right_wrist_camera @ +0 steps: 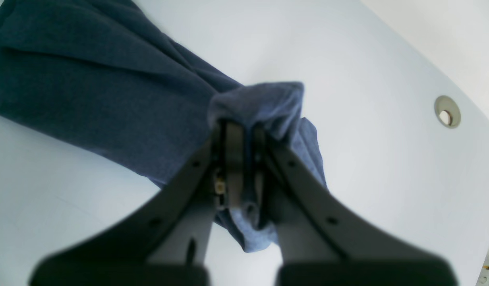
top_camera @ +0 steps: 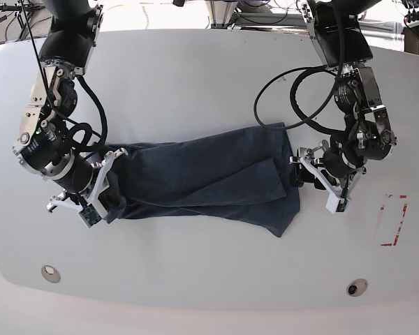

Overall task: Fold the T-shirt properly
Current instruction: 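Move the left gripper inward along the shirt, keeping hold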

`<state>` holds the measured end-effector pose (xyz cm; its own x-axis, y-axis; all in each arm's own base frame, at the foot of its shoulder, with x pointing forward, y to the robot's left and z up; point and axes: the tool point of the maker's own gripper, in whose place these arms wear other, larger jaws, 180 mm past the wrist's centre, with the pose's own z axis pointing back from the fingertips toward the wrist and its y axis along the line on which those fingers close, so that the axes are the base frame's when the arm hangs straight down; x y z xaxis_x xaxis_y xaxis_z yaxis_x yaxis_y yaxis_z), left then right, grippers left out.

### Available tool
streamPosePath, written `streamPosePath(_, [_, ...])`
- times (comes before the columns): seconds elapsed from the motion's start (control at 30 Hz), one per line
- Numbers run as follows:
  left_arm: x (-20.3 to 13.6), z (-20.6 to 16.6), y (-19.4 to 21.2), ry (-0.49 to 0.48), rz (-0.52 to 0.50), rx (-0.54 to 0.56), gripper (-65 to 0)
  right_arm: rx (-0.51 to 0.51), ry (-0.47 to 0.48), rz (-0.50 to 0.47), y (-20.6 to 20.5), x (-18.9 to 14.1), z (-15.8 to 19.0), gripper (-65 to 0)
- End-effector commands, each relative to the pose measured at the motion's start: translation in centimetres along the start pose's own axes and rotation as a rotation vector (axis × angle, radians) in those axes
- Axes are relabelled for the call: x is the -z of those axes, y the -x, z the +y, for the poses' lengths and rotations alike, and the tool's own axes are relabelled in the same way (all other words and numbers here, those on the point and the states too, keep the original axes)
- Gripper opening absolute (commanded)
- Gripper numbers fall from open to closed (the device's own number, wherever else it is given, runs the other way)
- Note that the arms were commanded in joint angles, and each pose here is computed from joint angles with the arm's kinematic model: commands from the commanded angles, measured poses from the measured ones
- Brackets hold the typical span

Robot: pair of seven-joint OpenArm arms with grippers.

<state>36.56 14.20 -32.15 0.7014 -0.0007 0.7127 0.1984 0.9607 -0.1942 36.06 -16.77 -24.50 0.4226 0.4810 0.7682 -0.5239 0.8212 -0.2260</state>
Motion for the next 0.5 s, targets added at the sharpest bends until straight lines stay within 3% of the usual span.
streamPosePath(0.0, [0.1, -0.6, -1.9, -0.004, -0.062, 0.02, -29.9, -0.014, 0.017, -0.044, -1.2, -0.5, -0.5, -65.0])
streamPosePath(0.2, [1.9, -0.6, 0.0, -0.008, 0.008, -0.011, -29.9, -0.005, 0.003, -0.054, -0.7, -0.4, 0.1, -65.0])
streamPosePath(0.47, [4.5, -1.2, 1.4, 0.007, 0.014, -0.084, -29.9, 0.016, -0.016, -0.056, -0.3, -0.1, 0.9, -65.0])
